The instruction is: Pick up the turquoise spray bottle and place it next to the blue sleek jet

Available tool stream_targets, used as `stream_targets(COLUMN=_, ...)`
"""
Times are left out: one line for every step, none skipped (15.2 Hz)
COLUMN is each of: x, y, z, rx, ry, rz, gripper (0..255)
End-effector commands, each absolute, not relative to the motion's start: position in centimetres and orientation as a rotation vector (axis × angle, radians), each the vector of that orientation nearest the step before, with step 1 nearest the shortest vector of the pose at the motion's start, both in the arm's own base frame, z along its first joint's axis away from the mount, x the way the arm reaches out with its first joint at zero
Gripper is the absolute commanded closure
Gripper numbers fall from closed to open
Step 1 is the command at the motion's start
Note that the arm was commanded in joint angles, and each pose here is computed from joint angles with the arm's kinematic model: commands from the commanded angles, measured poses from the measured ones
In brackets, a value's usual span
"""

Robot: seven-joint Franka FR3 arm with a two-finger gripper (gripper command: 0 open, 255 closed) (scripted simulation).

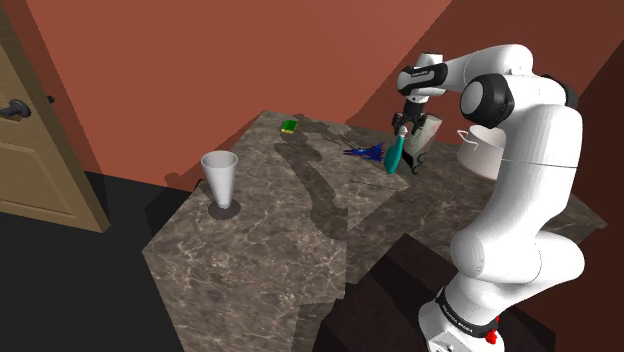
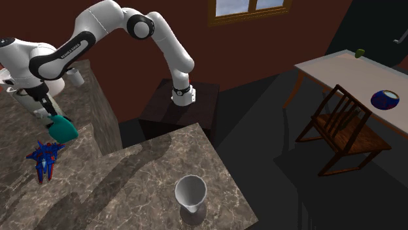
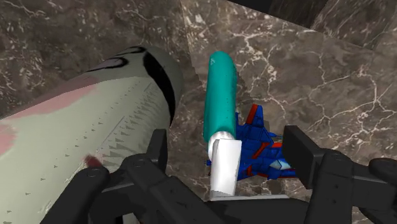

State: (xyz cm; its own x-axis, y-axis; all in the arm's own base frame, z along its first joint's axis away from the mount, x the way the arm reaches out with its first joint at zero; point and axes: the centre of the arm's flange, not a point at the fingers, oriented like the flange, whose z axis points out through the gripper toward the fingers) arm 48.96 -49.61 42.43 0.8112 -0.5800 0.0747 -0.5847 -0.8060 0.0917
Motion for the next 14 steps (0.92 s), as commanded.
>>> stream_targets(x=48.9, y=-49.6, z=42.5, rx=2.883, ry=-0.931, rz=0.066, gripper=0)
stream_targets(x=48.9, y=-49.6, z=42.5, rx=2.883, ry=-0.931, rz=0.066, gripper=0)
stream_targets(x=48.9, y=-49.6, z=42.5, rx=2.883, ry=-0.931, rz=0.066, gripper=0)
stream_targets(x=48.9, y=-49.5, z=43.8, rx=2.883, ry=-0.931, rz=0.066, gripper=0)
stream_targets(x=48.9, y=-49.3, z=45.1, rx=2.883, ry=-0.931, rz=0.066, gripper=0)
stream_targets(x=48.9, y=-49.2, z=46.4, rx=2.883, ry=-0.931, rz=0.066, gripper=0)
stream_targets(x=48.9, y=-49.0, z=47.4, rx=2.883, ry=-0.931, rz=0.066, gripper=0)
stream_targets(x=48.9, y=-49.0, z=47.4, rx=2.883, ry=-0.931, rz=0.066, gripper=0)
stream_targets(x=48.9, y=-49.0, z=47.4, rx=2.883, ry=-0.931, rz=0.066, gripper=0)
stream_targets(x=48.9, y=-49.0, z=47.4, rx=2.883, ry=-0.931, rz=0.066, gripper=0)
stream_targets(x=48.9, y=-49.0, z=47.4, rx=2.883, ry=-0.931, rz=0.066, gripper=0)
stream_targets(x=48.9, y=-49.0, z=47.4, rx=2.883, ry=-0.931, rz=0.066, gripper=0)
stream_targets(x=48.9, y=-49.0, z=47.4, rx=2.883, ry=-0.931, rz=0.066, gripper=0)
stream_targets(x=48.9, y=-49.0, z=47.4, rx=2.883, ry=-0.931, rz=0.066, gripper=0)
